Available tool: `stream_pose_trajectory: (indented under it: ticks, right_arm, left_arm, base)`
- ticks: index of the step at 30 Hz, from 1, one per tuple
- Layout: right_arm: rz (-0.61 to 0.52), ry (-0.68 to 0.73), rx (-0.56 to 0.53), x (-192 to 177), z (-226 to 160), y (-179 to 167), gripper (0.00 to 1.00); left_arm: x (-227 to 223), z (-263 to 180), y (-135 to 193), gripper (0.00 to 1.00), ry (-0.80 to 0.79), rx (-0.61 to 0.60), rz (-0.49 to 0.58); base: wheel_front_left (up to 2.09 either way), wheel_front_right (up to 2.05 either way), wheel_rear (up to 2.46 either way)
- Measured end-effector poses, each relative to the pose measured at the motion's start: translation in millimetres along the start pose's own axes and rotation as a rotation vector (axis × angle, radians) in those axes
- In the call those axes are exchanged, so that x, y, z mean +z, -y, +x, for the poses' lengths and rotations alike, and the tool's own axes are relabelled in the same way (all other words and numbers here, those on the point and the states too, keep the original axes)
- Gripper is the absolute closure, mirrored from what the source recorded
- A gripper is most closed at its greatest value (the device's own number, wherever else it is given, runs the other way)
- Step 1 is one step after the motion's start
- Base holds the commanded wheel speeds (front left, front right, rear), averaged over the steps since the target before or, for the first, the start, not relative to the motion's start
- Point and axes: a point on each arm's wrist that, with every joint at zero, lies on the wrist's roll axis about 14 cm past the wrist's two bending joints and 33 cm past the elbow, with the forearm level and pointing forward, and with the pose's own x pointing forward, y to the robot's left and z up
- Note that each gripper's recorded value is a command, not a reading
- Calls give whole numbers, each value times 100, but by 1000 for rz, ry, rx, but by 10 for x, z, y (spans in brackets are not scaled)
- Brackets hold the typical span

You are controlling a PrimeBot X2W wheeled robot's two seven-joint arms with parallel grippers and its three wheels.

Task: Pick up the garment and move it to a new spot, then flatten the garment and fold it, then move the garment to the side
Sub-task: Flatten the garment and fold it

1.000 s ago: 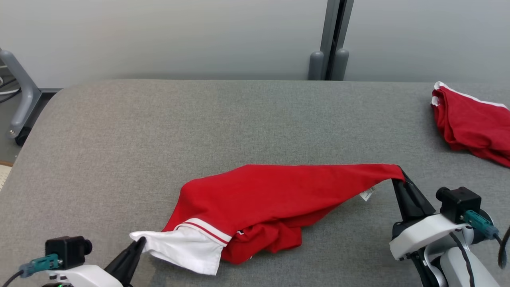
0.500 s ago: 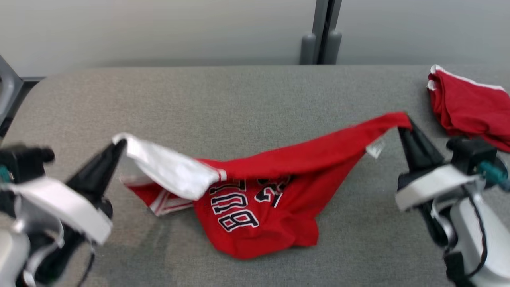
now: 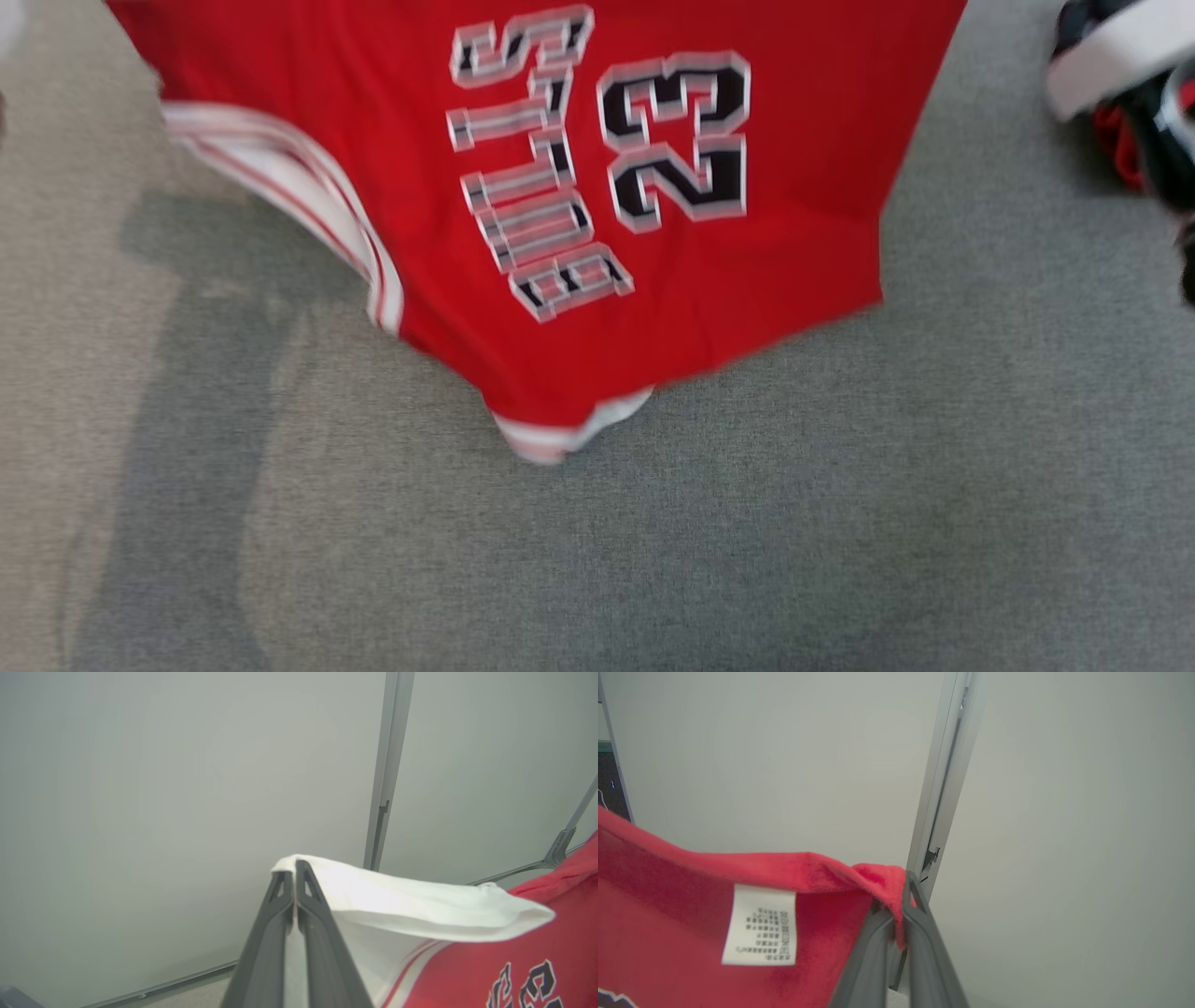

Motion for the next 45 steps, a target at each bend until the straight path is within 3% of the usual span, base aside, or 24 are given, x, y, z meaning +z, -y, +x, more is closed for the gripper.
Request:
stream_pose_trajectory:
  ticks: [7,17,23,28,34,39,45]
  right_arm:
    - [-86,46,-22,161,636,391,100]
    - [-168,171,-100,569,1029,856,100]
    - [-185,203,-110,729,1107,887,100]
    - [-182,138,-88,516,1121,778,100]
    - [-161,-31,-16,-183,919,450,100]
    - [-136,-128,26,-498,593,250,100]
    - [-92,-206,107,-622,105,-140,100]
  left_arm:
    - [267,779,-366,100,46,74,74]
    - [841,1206,-509,100,248,129,141]
    - [1010,1228,-531,100,282,151,137]
    - [748,1253,-513,100,175,146,108]
    - [-3,1146,-400,100,-82,99,86]
    - [-397,804,-336,100,-236,63,76]
    - [-883,145,-198,100,-446,17,-21]
  base:
    - [0,0,0]
    - [0,0,0]
    - [0,0,0]
    - [0,0,0]
    - [0,0,0]
    - [0,0,0]
    - [0,0,0]
